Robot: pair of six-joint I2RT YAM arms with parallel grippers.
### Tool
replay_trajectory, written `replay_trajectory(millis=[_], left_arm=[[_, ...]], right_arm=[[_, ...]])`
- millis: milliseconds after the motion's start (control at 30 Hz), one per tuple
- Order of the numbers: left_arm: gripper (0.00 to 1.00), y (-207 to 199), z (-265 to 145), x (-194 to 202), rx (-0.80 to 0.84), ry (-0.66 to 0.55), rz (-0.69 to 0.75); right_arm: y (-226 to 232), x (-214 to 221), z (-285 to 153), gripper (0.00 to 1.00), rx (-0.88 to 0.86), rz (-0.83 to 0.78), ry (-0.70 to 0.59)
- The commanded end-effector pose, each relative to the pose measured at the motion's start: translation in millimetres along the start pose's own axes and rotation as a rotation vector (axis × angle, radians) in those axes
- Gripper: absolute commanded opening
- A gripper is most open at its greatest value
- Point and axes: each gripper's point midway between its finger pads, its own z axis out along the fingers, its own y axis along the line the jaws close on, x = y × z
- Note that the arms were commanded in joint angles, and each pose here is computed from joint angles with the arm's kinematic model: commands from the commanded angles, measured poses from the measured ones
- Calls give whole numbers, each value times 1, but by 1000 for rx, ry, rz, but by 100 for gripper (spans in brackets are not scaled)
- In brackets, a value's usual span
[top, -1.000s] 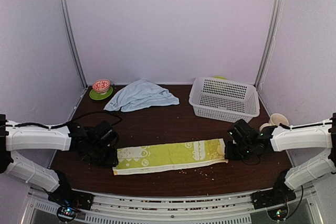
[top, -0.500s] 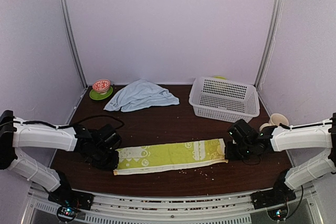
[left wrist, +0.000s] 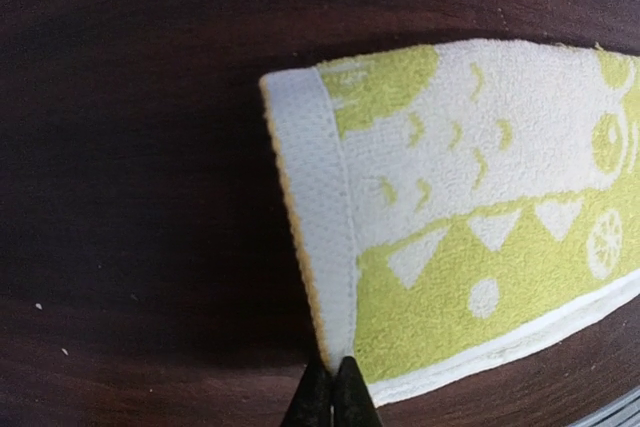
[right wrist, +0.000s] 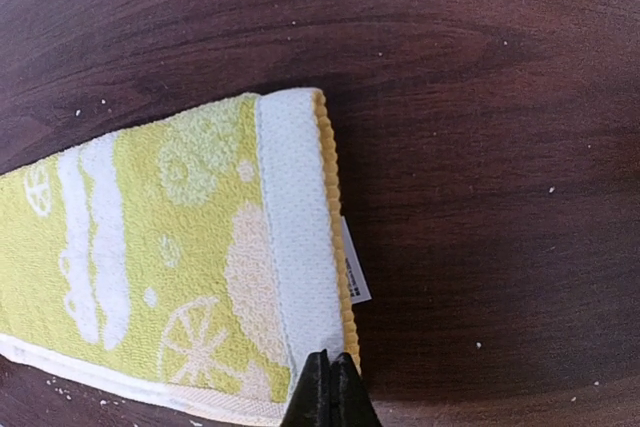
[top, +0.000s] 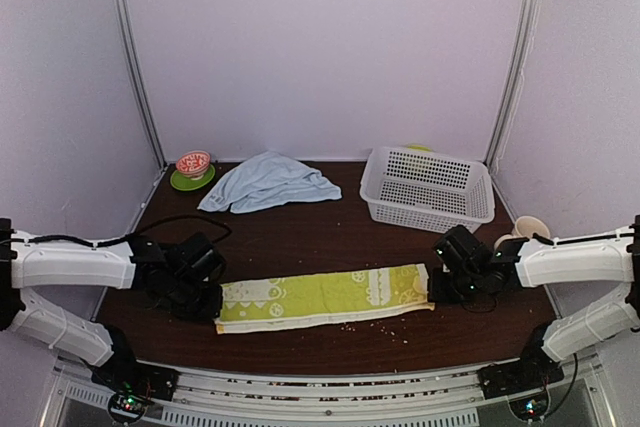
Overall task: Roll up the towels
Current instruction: Smooth out the towel at the center of the board.
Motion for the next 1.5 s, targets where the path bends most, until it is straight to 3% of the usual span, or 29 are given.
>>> replay_trajectory(millis=[0, 533, 1467], left_arm=[[0, -5, -19, -11, 26, -48, -3], [0, -12, -35, 3, 124, -7, 12], [0, -21, 8, 59, 184, 139, 71]], right_arm=[[4, -16, -13, 0, -3, -6, -43], [-4, -11, -22, 0, 0, -6, -40], [-29, 28, -2, 0, 30, -34, 44]])
